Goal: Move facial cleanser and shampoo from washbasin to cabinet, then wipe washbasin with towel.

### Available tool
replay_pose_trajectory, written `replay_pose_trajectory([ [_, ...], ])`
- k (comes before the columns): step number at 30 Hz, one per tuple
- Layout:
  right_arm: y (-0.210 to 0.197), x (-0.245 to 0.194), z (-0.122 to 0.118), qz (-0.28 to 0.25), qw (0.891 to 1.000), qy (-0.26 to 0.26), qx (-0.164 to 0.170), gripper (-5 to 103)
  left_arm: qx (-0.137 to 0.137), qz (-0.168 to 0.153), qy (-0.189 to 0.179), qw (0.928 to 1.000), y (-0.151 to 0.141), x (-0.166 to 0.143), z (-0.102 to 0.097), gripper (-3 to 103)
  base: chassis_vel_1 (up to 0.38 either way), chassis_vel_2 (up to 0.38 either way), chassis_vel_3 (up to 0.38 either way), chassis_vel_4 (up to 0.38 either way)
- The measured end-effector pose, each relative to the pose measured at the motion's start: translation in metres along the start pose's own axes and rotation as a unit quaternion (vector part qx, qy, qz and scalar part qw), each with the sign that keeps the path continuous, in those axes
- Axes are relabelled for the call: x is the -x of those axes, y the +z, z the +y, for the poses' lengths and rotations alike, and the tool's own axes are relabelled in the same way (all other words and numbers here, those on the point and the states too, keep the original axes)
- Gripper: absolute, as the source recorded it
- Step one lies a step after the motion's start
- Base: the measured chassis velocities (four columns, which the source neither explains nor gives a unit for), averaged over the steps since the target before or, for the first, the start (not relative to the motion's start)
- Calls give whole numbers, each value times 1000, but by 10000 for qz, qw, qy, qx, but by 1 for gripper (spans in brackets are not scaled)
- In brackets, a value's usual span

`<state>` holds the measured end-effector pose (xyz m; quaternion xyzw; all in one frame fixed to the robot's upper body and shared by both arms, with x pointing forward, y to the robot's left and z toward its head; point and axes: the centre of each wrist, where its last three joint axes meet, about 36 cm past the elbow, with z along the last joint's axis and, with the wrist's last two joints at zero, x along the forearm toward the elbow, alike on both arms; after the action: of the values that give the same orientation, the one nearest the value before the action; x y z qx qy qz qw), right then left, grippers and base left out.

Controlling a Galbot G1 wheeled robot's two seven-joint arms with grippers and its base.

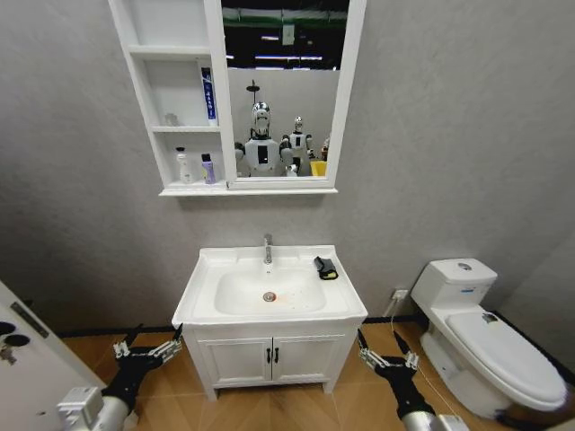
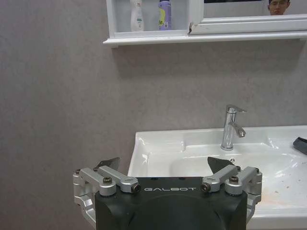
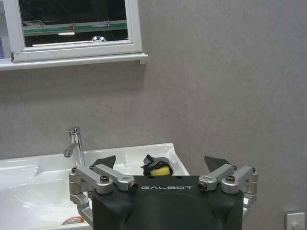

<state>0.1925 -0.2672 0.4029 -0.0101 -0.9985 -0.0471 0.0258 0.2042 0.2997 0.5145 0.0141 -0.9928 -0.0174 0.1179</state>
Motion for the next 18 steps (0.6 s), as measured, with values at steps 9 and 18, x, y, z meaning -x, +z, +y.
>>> replay_pose_trajectory([
  [9,-9,14,-3,-47,9995,-175,246,100,-19,-5,9,10000,0,2,0,100,0,0,0,0],
  [18,-17,22,1,-114,9990,-264,332,100,-26,1,10,10000,0,3,0,100,-53,48,58,-51],
])
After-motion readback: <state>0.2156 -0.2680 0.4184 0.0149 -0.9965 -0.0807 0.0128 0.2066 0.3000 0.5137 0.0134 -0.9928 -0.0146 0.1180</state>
